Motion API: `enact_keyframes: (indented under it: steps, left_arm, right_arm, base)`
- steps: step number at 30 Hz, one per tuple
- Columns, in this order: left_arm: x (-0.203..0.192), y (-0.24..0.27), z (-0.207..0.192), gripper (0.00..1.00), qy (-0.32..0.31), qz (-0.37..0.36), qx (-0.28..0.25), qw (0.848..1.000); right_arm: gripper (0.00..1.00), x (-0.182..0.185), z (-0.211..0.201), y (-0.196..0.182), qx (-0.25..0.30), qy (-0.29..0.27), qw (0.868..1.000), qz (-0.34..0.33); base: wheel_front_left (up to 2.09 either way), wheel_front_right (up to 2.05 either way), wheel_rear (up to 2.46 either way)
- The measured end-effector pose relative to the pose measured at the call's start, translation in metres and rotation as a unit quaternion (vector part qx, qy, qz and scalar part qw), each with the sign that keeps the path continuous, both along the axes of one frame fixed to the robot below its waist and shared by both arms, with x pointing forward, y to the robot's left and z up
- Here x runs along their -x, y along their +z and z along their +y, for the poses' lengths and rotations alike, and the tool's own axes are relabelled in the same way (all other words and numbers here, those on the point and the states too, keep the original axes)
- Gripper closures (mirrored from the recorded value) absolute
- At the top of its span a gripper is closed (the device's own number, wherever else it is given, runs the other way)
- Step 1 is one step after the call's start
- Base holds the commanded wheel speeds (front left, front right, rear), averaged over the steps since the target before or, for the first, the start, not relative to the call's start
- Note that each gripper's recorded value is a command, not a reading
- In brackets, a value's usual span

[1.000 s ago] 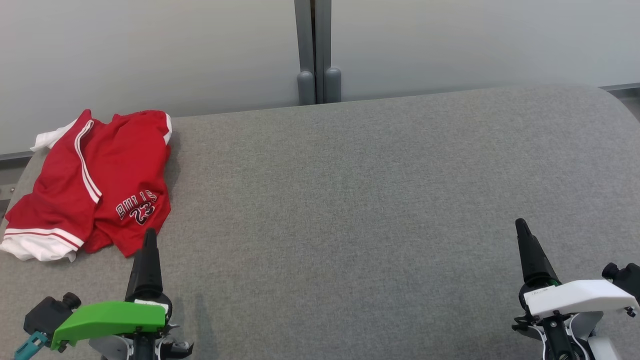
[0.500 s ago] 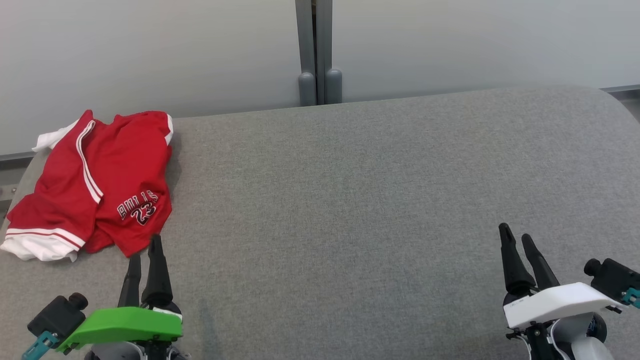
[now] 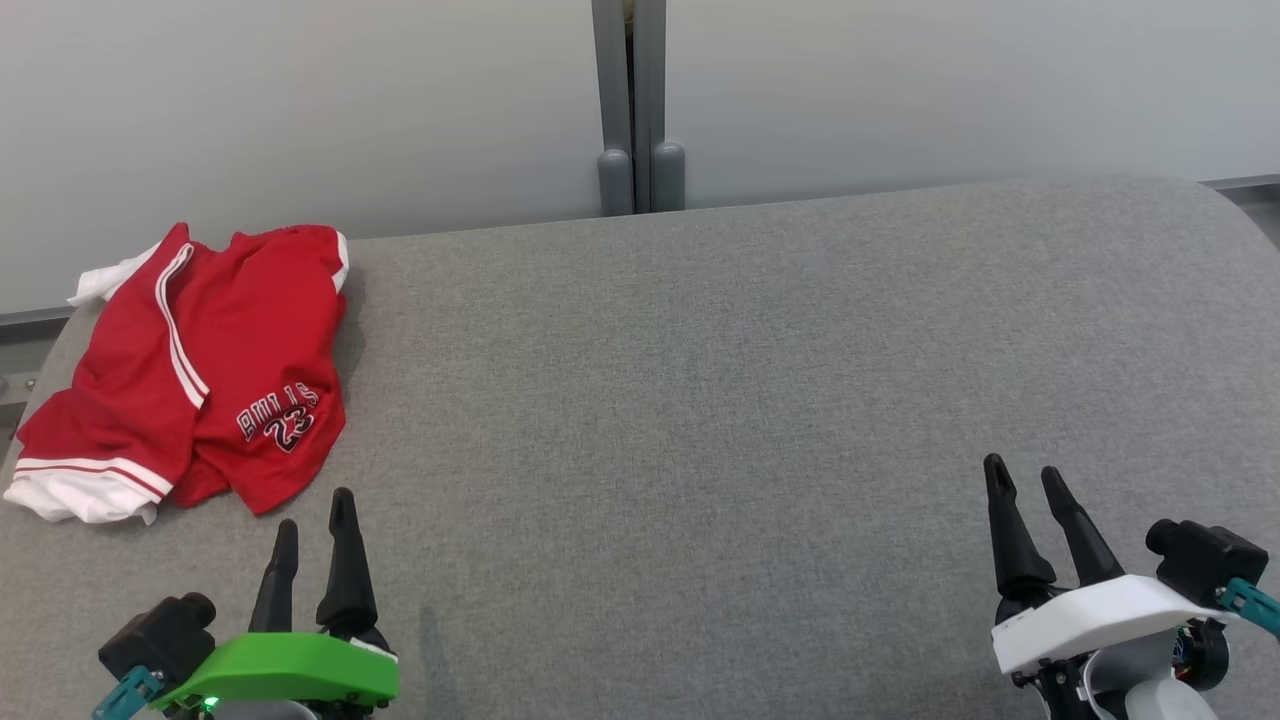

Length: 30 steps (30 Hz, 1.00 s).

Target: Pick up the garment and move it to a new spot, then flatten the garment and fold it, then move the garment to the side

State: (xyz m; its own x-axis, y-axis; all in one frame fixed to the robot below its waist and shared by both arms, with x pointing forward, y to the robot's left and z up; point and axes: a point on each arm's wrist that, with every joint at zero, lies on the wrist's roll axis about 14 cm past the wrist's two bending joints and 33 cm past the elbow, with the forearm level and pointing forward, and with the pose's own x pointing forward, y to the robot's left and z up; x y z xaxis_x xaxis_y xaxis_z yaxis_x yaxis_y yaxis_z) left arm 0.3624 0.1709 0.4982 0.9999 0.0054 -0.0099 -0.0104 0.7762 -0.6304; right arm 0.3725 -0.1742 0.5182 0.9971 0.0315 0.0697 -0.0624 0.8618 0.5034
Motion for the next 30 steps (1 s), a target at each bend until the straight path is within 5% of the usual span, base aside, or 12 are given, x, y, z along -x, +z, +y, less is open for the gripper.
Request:
enact_keyframes:
  steps: [30]
  left_arm:
    - [0.009, -0.015, -0.007, 0.00, -0.015, 0.002, -0.112, 0.994]
  right_arm:
    - [0.00, 0.002, 0.012, -0.001, 0.141, 0.017, 0.990, -0.020]
  base:
    - [0.00, 0.00, 0.00]
